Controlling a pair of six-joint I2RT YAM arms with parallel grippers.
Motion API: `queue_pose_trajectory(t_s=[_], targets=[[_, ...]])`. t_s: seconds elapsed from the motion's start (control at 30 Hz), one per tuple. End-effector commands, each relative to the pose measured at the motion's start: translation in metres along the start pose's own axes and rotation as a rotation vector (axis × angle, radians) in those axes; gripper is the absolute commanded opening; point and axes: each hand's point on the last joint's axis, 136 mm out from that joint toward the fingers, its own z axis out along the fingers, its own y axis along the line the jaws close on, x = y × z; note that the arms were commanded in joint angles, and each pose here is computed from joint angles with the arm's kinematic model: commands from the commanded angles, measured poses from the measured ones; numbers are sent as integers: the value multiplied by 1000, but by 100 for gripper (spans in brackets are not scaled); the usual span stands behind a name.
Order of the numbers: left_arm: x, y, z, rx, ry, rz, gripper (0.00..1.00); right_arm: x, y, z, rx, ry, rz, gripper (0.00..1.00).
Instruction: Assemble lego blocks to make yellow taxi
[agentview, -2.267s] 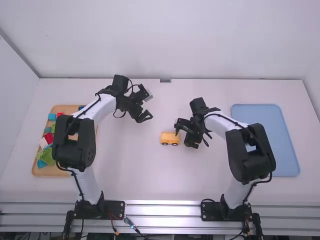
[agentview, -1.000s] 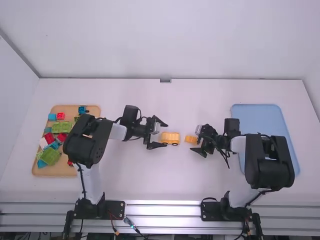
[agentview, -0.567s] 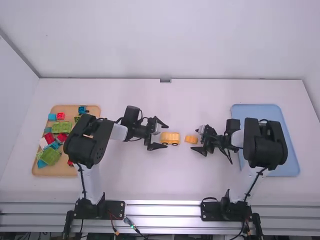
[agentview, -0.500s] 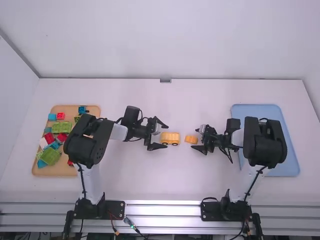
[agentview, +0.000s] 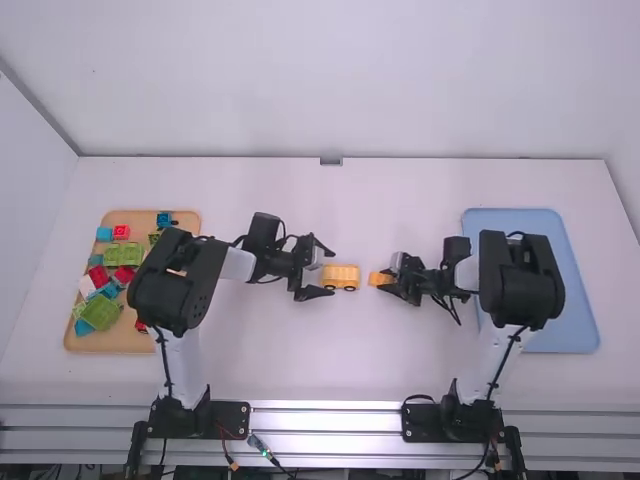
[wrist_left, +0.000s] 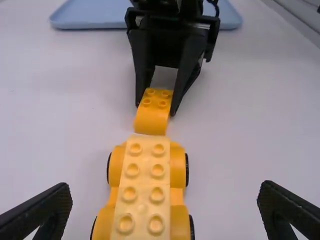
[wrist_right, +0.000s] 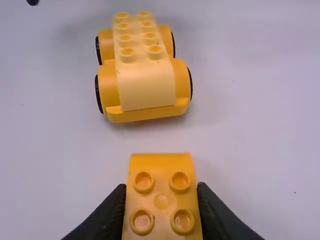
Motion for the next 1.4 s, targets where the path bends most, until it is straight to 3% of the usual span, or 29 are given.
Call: queue_pose_trajectory(t_s=[0.0, 0.17, 0.3, 0.43, 0.5, 0.6, 0.67, 0.7, 0.8, 0.97, 1.07, 1.2, 1.23, 1.27, 1.37], targets=[[7, -2, 9, 1, 27, 11, 99, 4, 2, 3, -13, 8, 15, 30], [19, -2, 20, 6, 28, 21, 99, 1, 3, 3, -14, -6, 16, 22], [31, 3, 24, 8, 32, 1, 99, -7, 3, -1, -19, -60, 22, 20], [33, 3, 29, 22, 30, -3, 99, -22, 4, -5, -31, -122, 27, 20], [34, 5, 32, 26, 28, 1, 99, -32, 2, -6, -50, -149, 35, 16], [36, 8, 35, 27, 29, 0, 90, -39, -1, 0, -81, -131, 47, 9], [37, 7, 34, 26, 30, -3, 72, -46, -2, 6, -113, -118, 54, 6], [37, 6, 35, 28, 31, -4, 68, -51, -3, 8, -129, -119, 45, 5], [40, 6, 34, 27, 39, -13, 63, -64, -5, 13, -162, -120, 2, 3], [47, 0, 36, 37, 49, -14, 63, -81, -8, 14, -204, -123, -48, 3], [52, -3, 38, 42, 52, -6, 55, -93, -6, 21, -244, -113, -76, 3], [52, -3, 38, 42, 49, -4, 57, -97, 4, 35, -284, -86, -117, 0], [52, -3, 38, 43, 49, -5, 62, -97, 5, 37, -290, -81, -120, 0], [52, -4, 39, 44, 51, -5, 75, -97, 9, 41, -303, -68, -127, 0], [52, -4, 38, 46, 50, -11, 78, -98, 13, 47, -316, -53, -128, 0]])
